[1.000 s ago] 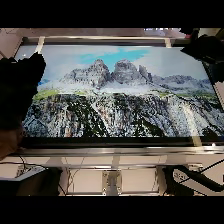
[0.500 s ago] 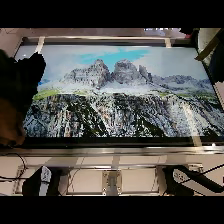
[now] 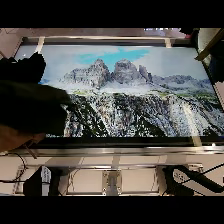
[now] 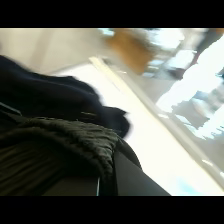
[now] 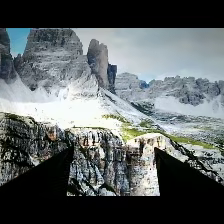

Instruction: Fold the clothes and pants, and hang the long-sleeved shirts on hangers.

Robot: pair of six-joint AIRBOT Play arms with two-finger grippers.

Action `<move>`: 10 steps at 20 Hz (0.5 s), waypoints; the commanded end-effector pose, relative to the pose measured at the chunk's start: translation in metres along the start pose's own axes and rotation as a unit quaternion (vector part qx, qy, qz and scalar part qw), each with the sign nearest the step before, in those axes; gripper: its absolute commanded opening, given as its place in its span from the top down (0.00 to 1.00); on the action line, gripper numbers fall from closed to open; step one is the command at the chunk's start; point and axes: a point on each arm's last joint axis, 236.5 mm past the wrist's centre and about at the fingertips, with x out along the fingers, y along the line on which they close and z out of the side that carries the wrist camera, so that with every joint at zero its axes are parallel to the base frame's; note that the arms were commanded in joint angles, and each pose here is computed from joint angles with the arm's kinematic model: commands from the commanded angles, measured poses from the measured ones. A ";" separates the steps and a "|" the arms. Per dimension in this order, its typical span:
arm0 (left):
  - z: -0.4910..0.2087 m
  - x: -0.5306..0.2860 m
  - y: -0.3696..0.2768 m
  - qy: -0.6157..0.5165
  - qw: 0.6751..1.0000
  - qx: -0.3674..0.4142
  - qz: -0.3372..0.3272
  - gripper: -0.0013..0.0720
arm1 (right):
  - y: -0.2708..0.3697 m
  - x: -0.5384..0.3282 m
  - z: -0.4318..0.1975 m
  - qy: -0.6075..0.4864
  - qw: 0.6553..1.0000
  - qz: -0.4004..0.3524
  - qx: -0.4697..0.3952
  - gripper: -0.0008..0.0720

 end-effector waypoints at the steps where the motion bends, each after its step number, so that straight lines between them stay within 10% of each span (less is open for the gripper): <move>1: 0.032 -0.037 0.124 -0.033 0.978 0.026 0.205 0.96 | 0.016 0.000 -0.002 0.003 0.999 0.033 0.014 0.22; 4: 0.053 -0.047 0.153 -0.071 0.969 0.009 0.237 0.96 | 0.023 0.000 0.000 0.000 0.998 0.048 0.032 0.22; 10: -0.056 0.057 0.058 0.124 0.992 -0.012 0.037 0.93 | 0.029 -0.001 0.001 -0.001 0.998 0.061 0.033 0.22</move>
